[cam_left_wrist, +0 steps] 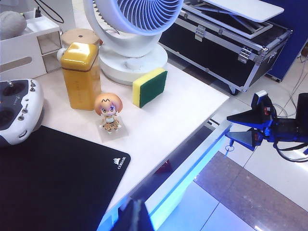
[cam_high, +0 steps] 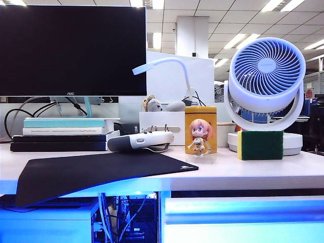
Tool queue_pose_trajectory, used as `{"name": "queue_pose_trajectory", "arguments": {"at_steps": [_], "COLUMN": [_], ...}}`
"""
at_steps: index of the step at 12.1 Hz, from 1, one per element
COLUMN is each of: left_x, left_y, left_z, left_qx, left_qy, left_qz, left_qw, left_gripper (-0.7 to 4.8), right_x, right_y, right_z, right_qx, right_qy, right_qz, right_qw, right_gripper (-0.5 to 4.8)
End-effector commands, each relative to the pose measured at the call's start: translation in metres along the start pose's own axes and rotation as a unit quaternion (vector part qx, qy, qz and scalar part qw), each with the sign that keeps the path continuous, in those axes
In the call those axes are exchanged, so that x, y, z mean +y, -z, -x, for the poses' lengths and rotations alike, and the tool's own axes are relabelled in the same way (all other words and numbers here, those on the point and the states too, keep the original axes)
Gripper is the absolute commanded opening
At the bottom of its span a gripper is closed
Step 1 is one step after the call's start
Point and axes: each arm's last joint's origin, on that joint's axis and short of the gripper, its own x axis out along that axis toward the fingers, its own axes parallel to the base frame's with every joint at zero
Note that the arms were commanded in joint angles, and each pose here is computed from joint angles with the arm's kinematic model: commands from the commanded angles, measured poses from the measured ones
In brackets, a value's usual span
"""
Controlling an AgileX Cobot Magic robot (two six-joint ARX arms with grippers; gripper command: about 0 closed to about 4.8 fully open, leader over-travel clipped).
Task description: Open the drawer, place the cleaning sponge inside, then close the drawer.
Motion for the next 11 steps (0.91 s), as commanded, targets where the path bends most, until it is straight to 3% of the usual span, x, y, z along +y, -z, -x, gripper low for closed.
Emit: {"name": "queue_pose_trajectory", "arguments": {"at_steps": [1, 4, 8, 11], "left_x": [-0.001, -0.001, 0.000, -0.001], "left_y": [-0.002, -0.002, -0.002, 0.000], "left_z": [0.001, 0.001, 0.001, 0.001], "left_qx": [-0.006, -0.006, -0.004, 0.005], "left_qy": [0.003, 0.003, 0.003, 0.003], "left_qz": [-0.002, -0.002, -0.002, -0.001], "left_qw": [1.000, 1.000, 1.000, 1.000], "left_gripper": [-0.06, -0.06, -0.06, -0.06], "right_x": [0.002, 0.004, 0.001, 0.008], "right_y": [-0.016, -0.019, 0.001, -0.010], "right_z": [-0.006, -0.007, 0.003, 0.025], "right_qx": [-0.015, -0.008, -0.014, -0.082], "right_qy": [-0.011, -0.021, 0.007, 0.020], "right_qz": [0.009, 0.018, 0.015, -0.002], "right_qw": [1.000, 1.000, 1.000, 0.996], "right_gripper": [4.79, 4.79, 4.79, 4.71]}}
